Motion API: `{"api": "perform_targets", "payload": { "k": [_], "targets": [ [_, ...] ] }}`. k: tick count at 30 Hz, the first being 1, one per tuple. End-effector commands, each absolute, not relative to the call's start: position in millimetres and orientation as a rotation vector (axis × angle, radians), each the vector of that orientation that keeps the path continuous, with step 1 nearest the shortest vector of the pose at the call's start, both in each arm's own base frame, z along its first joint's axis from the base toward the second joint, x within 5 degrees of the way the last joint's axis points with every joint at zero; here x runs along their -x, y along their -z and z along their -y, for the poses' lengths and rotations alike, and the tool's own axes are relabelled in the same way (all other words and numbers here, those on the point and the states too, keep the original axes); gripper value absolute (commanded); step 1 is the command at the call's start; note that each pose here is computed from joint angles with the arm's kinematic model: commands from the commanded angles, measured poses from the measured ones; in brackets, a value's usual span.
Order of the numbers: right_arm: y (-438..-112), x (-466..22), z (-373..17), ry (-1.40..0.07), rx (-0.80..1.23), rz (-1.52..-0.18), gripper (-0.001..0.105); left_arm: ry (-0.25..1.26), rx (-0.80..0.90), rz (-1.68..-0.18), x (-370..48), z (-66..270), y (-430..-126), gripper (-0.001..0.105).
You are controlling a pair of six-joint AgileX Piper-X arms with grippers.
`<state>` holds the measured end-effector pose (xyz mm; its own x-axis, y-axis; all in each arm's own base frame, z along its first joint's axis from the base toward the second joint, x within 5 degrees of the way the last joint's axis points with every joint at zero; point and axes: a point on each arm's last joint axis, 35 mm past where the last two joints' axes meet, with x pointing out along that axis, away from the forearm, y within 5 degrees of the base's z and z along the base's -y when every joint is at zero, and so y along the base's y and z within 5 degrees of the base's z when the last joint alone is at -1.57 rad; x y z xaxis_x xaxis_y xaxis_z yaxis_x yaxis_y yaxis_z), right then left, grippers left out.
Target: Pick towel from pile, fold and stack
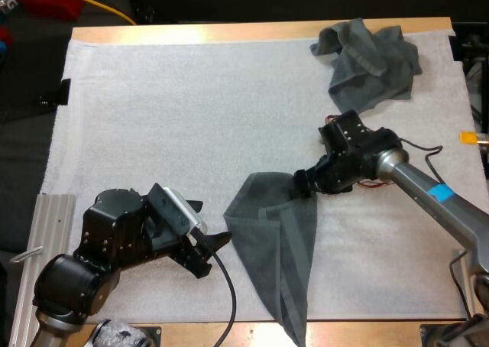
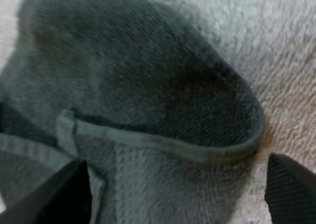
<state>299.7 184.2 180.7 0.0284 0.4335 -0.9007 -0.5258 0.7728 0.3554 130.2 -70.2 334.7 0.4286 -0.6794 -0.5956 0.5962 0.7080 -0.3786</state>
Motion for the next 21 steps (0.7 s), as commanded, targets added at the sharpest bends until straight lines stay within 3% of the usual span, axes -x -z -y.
{"api": "perform_targets", "payload": {
  "k": [1, 11, 16, 21],
  "targets": [
    [-178, -301, -184, -0.746, 0.066, -1.361, 0.071, 0.811, 0.114, -0.784, -128, 70, -338, 0.071],
    [-153, -304, -187, -0.763, 0.037, -1.435, 0.069, 0.812, 0.112, -0.783, -128, 70, -338, 0.071],
    [-150, -304, -187, -0.761, 0.037, -1.442, 0.041, 0.812, 0.112, -0.783, -128, 70, -338, 0.071],
    [-151, -306, -188, -0.766, 0.036, -1.424, 0.021, 0.812, 0.112, -0.783, -128, 70, -338, 0.071]
  ]
}}
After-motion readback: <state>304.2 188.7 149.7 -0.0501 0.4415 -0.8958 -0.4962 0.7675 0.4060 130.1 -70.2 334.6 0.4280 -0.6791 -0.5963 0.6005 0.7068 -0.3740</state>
